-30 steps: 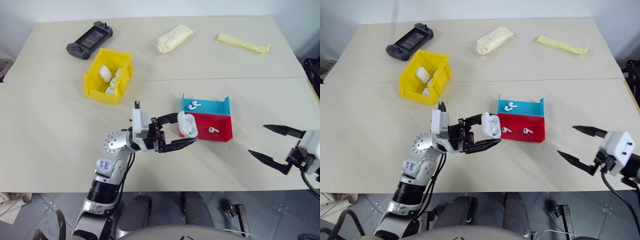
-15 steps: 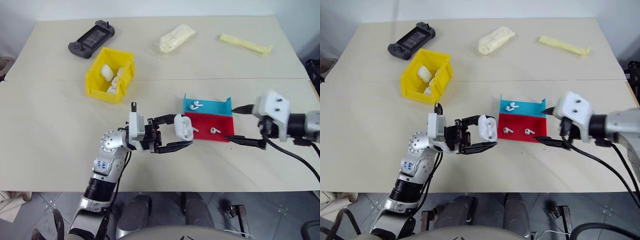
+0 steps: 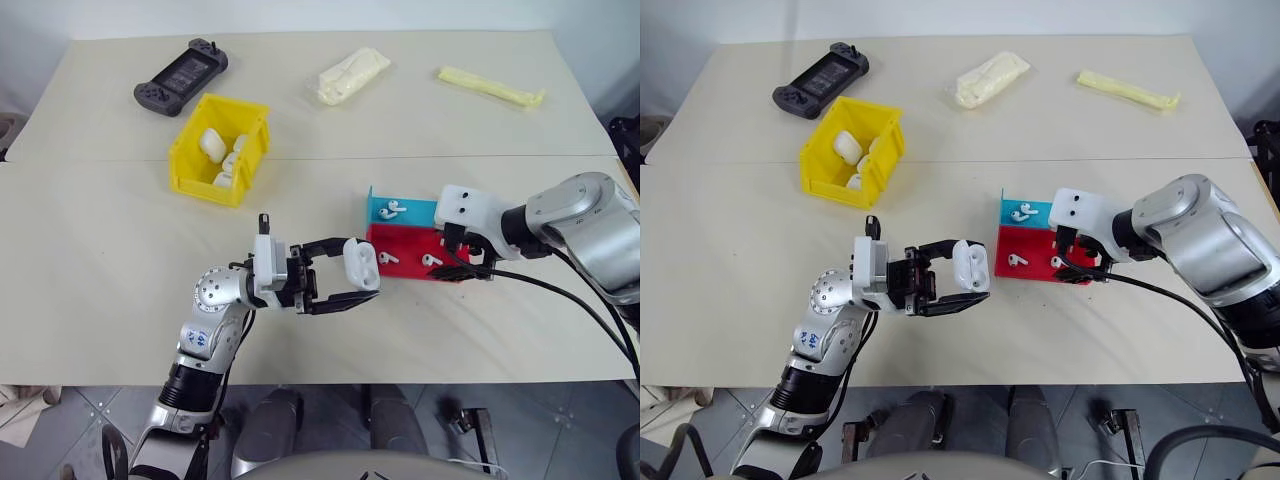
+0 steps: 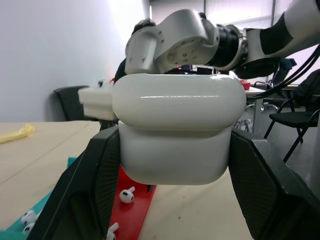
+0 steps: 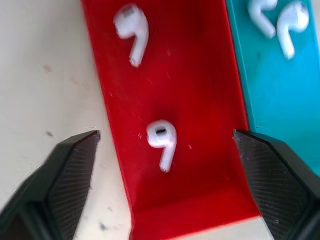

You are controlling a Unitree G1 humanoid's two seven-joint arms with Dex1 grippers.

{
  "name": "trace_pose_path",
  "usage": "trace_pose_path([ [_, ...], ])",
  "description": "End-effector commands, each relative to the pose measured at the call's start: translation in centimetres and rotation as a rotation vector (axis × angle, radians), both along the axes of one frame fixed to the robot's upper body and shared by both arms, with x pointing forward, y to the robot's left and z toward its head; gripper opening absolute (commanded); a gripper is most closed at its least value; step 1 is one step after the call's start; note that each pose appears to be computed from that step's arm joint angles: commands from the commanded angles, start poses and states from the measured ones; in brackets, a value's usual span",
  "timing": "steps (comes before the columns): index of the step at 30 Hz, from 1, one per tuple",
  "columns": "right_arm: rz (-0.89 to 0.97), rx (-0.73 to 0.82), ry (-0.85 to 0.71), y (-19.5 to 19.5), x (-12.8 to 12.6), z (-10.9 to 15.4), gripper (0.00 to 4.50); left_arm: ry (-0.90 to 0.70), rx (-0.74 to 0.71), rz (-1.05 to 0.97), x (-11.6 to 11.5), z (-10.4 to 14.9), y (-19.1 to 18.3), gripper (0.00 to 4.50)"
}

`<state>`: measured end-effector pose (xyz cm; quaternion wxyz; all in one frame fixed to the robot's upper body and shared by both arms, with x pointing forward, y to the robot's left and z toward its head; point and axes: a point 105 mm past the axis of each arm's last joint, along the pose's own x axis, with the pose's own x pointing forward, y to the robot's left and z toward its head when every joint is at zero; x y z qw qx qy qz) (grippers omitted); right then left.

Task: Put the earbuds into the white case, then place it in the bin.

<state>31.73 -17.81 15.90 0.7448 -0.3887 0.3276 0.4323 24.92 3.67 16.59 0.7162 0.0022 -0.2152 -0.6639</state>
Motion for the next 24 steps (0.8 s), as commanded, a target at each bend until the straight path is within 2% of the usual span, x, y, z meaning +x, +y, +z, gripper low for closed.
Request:
trace_pose_path([
  [1, -0.017, 0.006, -0.002, 0.2, 0.4, 0.2, 2.89, -0.046, -0.015, 0.010, -0.6, 1.0, 0.0, 2.81],
  [2, -0.034, 0.017, -0.002, 0.3, 0.7, 0.2, 2.52, -0.046, -0.016, 0.013, -0.6, 1.0, 0.0, 2.81],
  [24, -0.060, -0.016, 0.010, 0.3, 1.2, -1.2, 2.52, -0.051, -0.006, 0.015, -0.6, 1.2, 0.2, 2.81],
])
